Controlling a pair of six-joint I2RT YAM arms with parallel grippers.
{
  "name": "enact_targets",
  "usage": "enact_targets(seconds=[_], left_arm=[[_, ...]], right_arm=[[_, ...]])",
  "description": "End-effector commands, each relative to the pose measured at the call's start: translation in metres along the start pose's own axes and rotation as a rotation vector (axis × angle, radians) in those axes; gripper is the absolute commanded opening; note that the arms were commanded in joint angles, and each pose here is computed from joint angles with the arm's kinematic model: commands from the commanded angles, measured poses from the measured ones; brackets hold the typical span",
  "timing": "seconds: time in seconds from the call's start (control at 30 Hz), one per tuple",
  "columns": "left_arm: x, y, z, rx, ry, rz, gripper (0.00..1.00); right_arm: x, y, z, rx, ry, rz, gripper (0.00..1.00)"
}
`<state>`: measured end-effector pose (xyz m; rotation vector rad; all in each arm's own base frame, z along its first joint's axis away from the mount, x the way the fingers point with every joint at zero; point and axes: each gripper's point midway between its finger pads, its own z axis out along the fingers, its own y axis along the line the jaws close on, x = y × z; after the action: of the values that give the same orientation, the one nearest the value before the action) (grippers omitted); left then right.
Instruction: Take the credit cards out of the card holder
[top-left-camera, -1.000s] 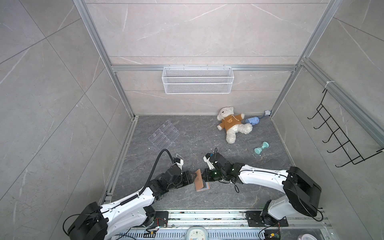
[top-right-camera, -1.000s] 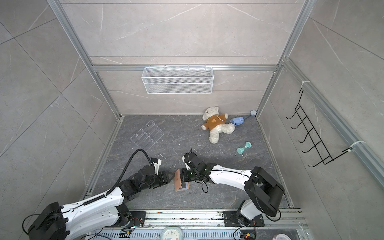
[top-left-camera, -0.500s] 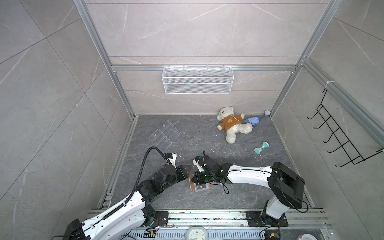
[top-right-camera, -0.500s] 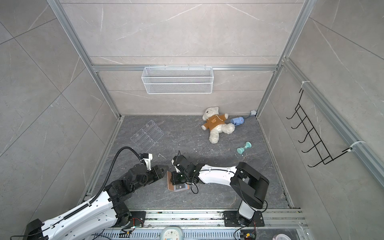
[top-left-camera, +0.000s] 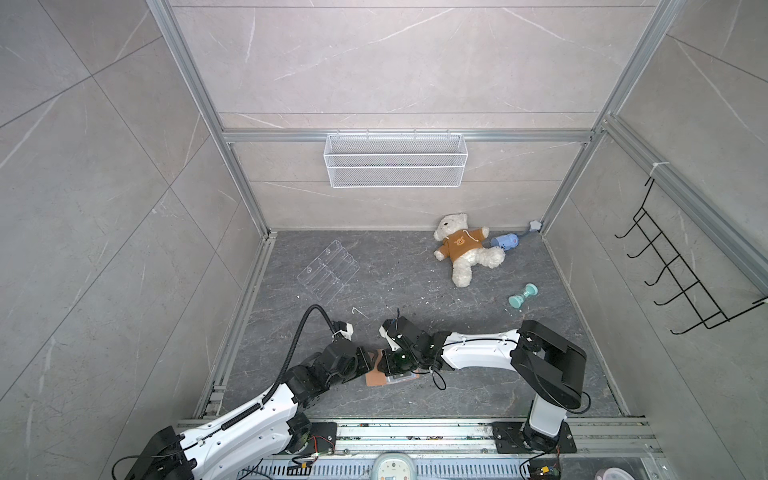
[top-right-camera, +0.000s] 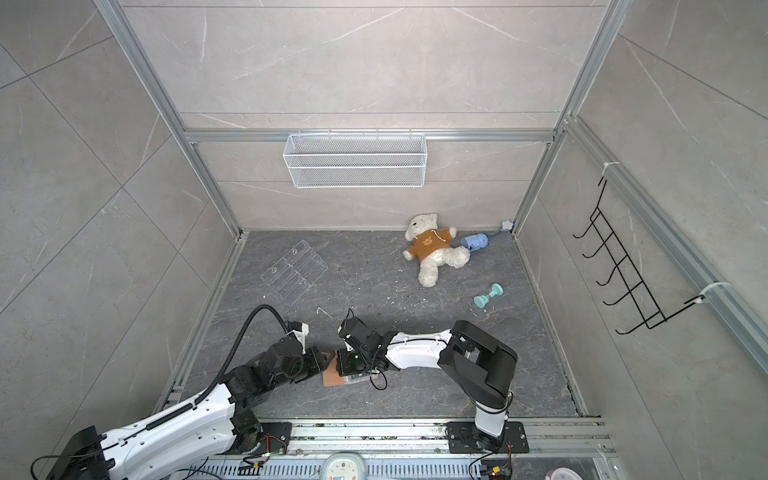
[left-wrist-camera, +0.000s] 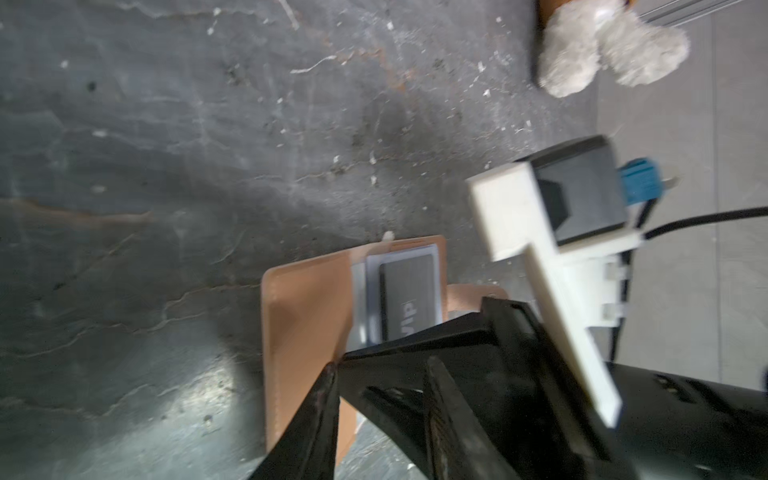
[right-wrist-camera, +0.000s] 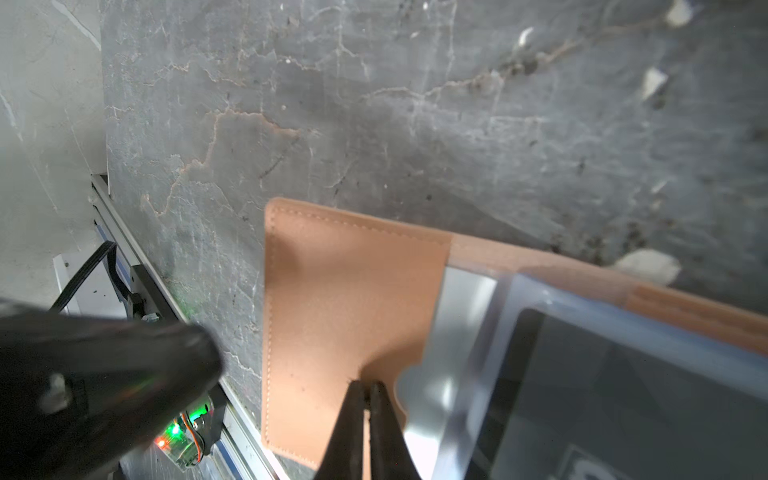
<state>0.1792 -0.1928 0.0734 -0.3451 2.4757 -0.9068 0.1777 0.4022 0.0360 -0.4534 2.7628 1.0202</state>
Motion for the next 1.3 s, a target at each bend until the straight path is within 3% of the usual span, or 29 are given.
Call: enact_targets(seconds=[0.0, 0.2, 0.53, 0.7, 1.07, 1.27], left_arm=[[-0.003, -0.004, 0.000, 0.024, -0.019, -0.033, 0.35], [0.006, 0.009, 0.011, -0.017, 0.009, -0.045, 0.33], [0.015, 0.021, 0.028, -0.077, 0.059, -0.035, 0.14], [0.020, 0.036, 0.033, -0.130, 0.069, -0.047, 0.11], [0.022, 0.042, 0.030, -0.134, 0.063, -0.043, 0.07], [0.022, 0.043, 0.028, -0.132, 0.060, -0.034, 0.07]], right_arm=[[0.006, -0.003, 0.009, 0.007, 0.018, 0.024, 0.10], [0.008, -0.007, 0.011, 0.016, 0.022, 0.040, 0.10], [0.008, -0.008, 0.011, 0.026, 0.026, 0.041, 0.10], [0.003, -0.007, 0.002, 0.063, 0.017, 0.024, 0.13], [-0.021, -0.021, -0.051, 0.202, -0.084, 0.006, 0.54], [-0.035, -0.036, -0.090, 0.240, -0.166, 0.008, 0.82]])
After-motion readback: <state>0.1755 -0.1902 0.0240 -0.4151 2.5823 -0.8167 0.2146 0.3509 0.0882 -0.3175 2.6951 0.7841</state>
